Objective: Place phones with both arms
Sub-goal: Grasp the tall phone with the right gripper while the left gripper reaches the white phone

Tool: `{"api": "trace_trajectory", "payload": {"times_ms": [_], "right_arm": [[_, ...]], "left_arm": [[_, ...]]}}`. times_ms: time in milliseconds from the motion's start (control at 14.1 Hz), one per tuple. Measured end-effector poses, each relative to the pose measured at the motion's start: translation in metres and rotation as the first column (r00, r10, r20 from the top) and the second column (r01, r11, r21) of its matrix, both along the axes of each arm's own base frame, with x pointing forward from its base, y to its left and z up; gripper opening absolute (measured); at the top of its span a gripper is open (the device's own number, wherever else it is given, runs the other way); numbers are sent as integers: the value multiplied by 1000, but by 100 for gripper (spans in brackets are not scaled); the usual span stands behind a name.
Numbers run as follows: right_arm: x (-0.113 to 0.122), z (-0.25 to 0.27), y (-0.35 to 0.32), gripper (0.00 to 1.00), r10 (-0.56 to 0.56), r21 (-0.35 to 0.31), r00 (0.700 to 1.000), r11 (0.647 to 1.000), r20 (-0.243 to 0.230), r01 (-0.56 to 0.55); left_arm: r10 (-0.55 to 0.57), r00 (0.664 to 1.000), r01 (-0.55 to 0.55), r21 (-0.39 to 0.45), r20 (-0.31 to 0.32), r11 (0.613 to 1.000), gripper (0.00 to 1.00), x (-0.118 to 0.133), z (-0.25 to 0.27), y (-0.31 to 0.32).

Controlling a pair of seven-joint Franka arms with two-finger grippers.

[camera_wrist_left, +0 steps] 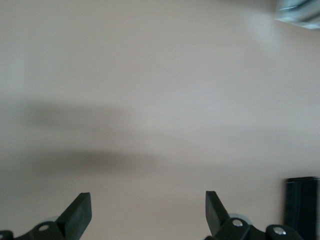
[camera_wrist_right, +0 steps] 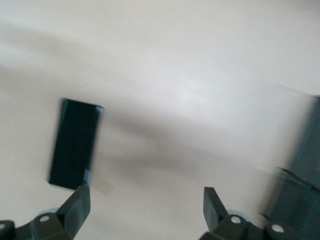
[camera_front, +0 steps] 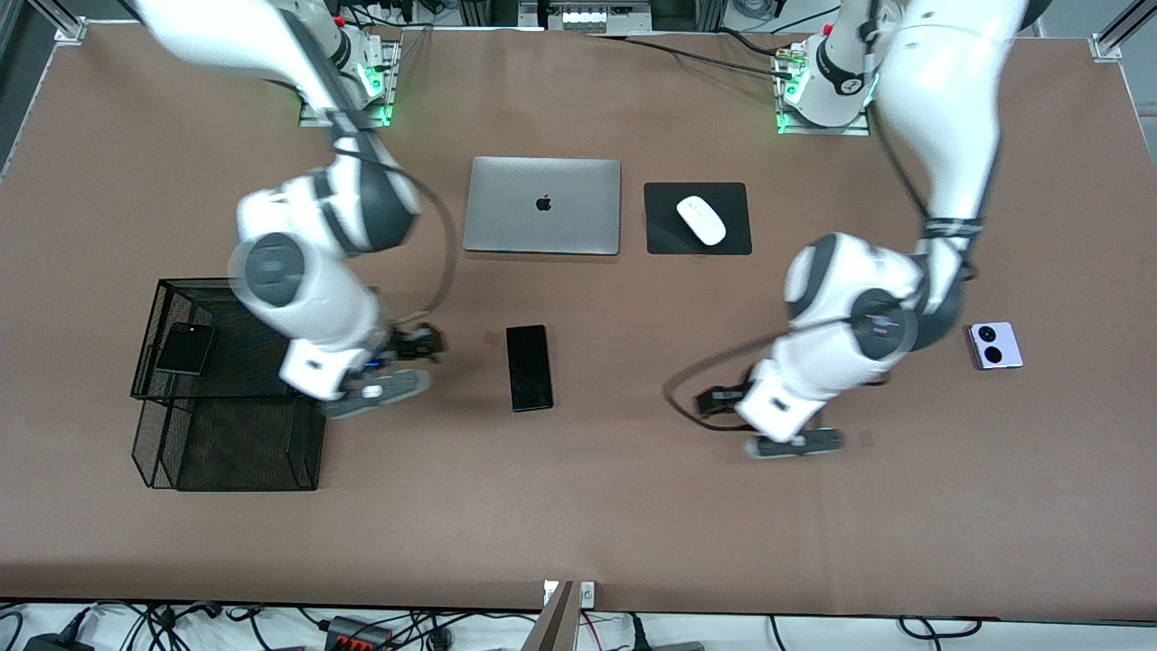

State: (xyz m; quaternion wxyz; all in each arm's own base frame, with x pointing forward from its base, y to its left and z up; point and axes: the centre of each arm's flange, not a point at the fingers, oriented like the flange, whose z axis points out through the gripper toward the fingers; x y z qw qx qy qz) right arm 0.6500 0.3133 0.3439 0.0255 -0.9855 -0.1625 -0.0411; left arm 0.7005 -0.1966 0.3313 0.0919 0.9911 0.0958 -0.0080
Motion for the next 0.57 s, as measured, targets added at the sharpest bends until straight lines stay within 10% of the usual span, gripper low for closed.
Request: {"api": "trace_trajectory", "payload": {"times_ms": [567], "right_arm": [[-40, -106, 86, 100, -47, 1, 999, 999, -26, 47]], "left_arm": [[-91, 979, 96, 20, -181, 995, 100, -6, -19, 174]]}}
